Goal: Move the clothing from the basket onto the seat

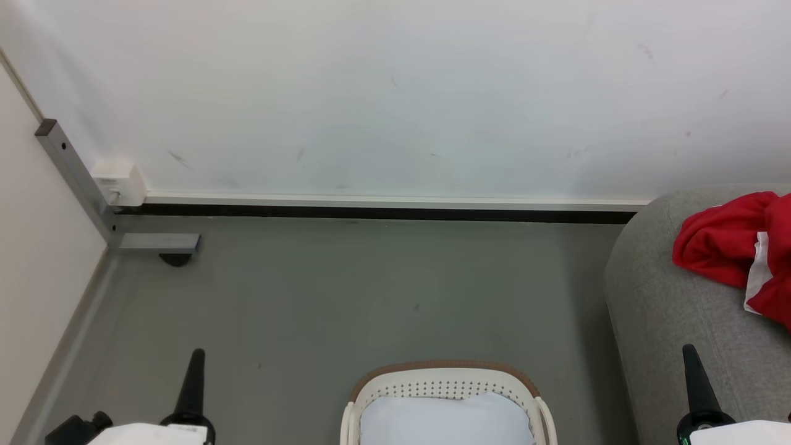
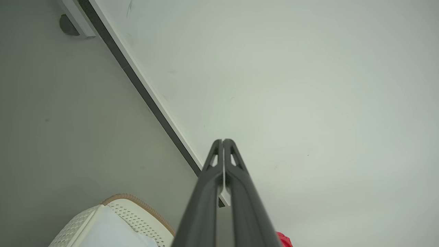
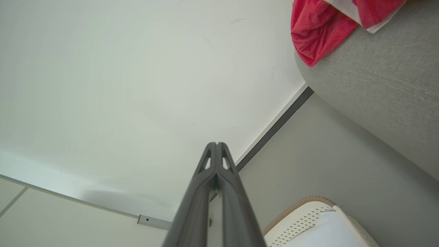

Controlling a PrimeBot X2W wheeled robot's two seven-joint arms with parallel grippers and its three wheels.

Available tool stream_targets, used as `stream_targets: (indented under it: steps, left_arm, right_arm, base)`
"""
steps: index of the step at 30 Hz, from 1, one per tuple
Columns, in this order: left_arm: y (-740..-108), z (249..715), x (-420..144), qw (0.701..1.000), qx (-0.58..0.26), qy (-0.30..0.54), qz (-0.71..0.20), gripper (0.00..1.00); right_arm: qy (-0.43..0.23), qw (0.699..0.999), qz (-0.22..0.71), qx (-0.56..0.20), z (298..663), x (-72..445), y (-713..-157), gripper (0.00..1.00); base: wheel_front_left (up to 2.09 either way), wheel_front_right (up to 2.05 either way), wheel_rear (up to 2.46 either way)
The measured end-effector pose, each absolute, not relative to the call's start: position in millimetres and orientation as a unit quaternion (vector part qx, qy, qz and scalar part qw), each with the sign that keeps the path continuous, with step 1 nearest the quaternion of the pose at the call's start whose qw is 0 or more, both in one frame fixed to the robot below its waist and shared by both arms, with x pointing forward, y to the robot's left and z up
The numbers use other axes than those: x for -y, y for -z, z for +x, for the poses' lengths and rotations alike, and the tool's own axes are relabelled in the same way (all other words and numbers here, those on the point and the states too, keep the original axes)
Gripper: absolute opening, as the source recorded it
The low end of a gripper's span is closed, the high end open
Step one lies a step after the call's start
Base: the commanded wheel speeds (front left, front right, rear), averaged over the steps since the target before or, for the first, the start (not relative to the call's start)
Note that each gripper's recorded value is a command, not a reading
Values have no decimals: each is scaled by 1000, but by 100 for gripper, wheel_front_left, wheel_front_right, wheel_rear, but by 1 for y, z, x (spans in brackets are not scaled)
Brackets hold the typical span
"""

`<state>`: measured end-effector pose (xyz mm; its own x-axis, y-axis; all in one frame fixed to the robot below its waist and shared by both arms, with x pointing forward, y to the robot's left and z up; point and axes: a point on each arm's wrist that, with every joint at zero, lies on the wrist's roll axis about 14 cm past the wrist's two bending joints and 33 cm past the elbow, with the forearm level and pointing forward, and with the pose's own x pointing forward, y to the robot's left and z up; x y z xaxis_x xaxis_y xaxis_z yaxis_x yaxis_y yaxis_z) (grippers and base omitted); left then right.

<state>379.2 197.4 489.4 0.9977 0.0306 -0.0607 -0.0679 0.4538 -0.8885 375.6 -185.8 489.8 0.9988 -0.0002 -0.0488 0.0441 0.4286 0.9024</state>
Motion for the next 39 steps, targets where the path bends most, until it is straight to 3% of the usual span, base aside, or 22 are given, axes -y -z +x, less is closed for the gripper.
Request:
stream_targets:
  steps: [39]
  left_arm:
    - [-498, 385, -198, 754, -12, -15, -656, 0]
  right_arm:
    - [10, 751, 660, -10, 384, 196, -499, 0]
  base:
    - [0, 0, 0]
